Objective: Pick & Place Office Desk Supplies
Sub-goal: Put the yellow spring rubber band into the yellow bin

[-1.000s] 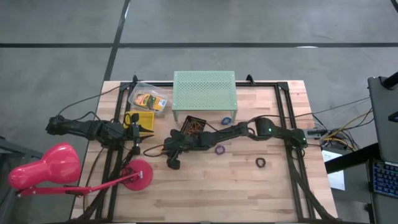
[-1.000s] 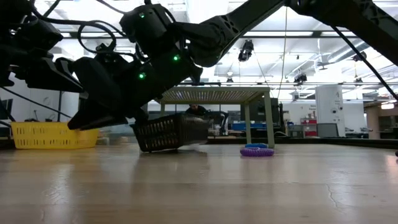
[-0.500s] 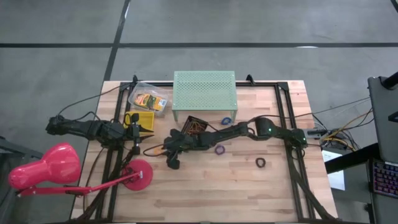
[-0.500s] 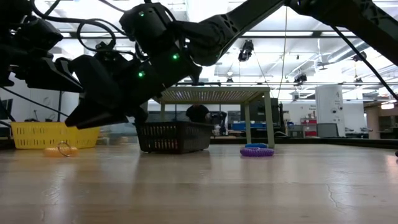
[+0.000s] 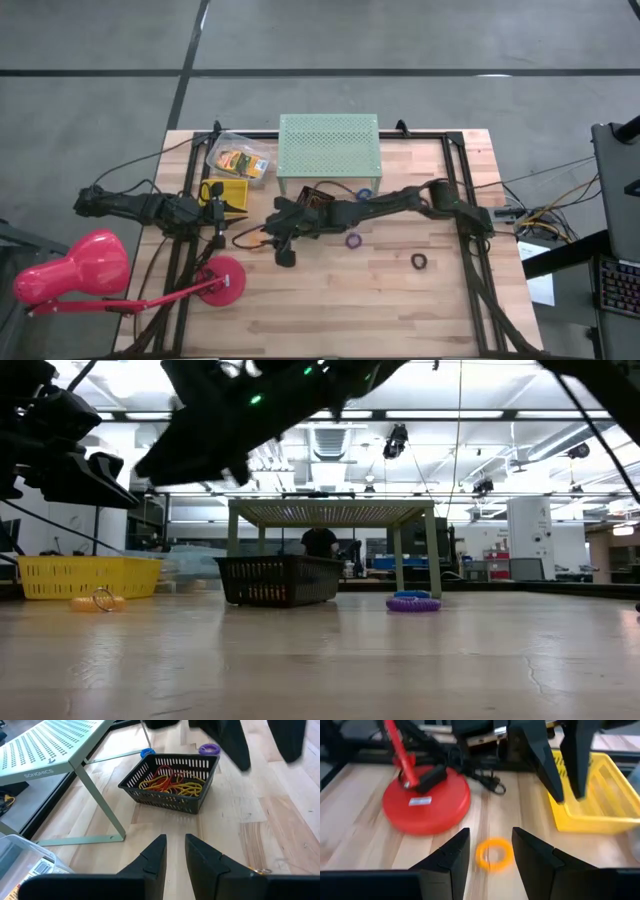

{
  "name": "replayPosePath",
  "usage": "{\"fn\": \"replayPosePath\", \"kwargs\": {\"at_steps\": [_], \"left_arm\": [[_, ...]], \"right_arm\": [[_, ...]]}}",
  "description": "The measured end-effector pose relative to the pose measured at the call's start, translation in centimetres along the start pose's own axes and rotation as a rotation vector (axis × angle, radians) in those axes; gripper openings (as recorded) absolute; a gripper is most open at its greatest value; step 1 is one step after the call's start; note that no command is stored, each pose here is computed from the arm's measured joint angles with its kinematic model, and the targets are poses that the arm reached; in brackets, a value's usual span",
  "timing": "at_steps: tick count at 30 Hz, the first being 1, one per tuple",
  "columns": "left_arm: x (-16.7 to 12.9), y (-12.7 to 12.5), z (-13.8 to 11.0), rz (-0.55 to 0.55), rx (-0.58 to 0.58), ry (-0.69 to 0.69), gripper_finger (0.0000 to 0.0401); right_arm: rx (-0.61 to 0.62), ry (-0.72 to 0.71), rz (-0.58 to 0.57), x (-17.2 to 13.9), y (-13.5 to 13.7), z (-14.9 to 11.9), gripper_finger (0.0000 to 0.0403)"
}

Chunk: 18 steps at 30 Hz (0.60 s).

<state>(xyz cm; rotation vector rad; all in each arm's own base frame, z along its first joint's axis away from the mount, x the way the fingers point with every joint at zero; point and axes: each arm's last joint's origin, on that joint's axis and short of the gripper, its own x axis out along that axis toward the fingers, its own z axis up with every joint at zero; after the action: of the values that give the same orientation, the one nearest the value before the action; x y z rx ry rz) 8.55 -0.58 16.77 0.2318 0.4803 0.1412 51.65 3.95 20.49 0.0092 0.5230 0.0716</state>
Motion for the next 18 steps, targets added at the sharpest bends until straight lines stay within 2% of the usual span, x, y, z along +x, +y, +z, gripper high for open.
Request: {"fn": "replayPosePath", "kwargs": {"at_steps": [4, 8, 18], "left_arm": [[0.0, 0.0, 0.0, 0.0, 0.0, 0.0, 0.0073], [0.0, 0.0, 0.0, 0.0, 0.0, -0.001, 0.0073], [0.0, 0.0, 0.0, 0.0, -0.001, -0.002, 0.0073]], "right_arm": [[-0.007, -0.003, 0.0, -3.4, 0.0, 0.6, 0.0148], [-0.007, -0.067, -0.003, -7.4, 0.0, 0.4, 0.0148], [0.0, -0.194, -0.058, -15.8, -0.2, -5.7, 0.0125]]}}
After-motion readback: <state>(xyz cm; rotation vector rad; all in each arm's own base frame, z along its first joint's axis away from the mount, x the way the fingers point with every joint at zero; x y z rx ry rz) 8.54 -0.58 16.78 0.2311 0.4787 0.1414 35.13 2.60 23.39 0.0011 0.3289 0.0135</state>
